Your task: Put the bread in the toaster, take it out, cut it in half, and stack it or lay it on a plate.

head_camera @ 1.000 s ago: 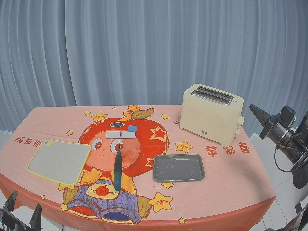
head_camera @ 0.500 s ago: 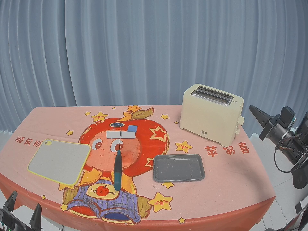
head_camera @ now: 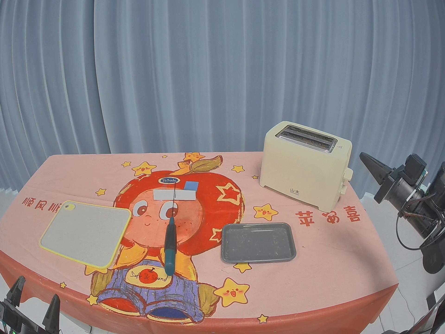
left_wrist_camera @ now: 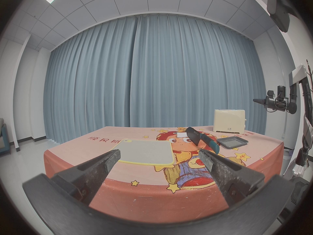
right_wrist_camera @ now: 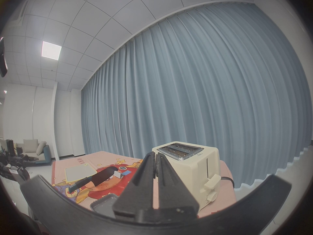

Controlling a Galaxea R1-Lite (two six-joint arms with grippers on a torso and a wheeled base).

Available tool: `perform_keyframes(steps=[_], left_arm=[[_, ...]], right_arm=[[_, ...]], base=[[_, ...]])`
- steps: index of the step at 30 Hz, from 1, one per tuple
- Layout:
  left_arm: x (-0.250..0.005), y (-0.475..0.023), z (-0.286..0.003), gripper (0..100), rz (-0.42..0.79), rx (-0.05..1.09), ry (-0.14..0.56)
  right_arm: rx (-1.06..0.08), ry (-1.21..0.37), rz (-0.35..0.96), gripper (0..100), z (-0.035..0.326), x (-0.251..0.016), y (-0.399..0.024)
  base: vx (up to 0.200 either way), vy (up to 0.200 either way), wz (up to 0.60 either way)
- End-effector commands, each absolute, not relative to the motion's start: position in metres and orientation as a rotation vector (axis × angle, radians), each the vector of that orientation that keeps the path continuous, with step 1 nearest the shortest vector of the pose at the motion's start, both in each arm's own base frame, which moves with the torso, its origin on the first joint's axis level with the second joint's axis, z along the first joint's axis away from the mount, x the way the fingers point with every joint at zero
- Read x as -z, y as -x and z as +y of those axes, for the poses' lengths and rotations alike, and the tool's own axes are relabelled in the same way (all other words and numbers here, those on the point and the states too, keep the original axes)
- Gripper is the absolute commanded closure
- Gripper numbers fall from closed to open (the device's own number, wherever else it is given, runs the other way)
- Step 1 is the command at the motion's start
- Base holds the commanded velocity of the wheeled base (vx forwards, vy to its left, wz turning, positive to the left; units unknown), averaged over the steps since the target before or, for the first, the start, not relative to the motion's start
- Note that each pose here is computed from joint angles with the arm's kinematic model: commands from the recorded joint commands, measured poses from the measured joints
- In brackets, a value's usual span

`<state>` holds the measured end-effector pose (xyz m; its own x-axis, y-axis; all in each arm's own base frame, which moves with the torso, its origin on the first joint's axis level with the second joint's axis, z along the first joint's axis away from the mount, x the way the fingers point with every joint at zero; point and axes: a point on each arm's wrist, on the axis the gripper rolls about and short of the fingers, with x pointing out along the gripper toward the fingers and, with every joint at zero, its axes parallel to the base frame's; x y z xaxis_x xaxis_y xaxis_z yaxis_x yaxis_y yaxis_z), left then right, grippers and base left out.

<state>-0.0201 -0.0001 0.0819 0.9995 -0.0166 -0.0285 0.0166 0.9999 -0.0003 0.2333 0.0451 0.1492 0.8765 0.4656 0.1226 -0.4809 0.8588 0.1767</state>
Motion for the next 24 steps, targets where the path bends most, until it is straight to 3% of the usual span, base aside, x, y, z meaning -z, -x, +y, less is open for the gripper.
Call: perform_keyframes(steps=[1,24], left_arm=[[-0.0770,0.0189,-0.0001,0,0.046,0.017,0.000],[-0.0770,0.0189,-0.0001,0,0.046,0.017,0.000]], right_arm=[[-0.498,-0.206,-0.072,100,0.0451,-0.1482,-0.2330],[-0.510,-0.206,-0.077,100,0.0475,-0.1502,-0.2298]], base=[[0.000,0.000,0.00],[0.000,0.000,0.00]])
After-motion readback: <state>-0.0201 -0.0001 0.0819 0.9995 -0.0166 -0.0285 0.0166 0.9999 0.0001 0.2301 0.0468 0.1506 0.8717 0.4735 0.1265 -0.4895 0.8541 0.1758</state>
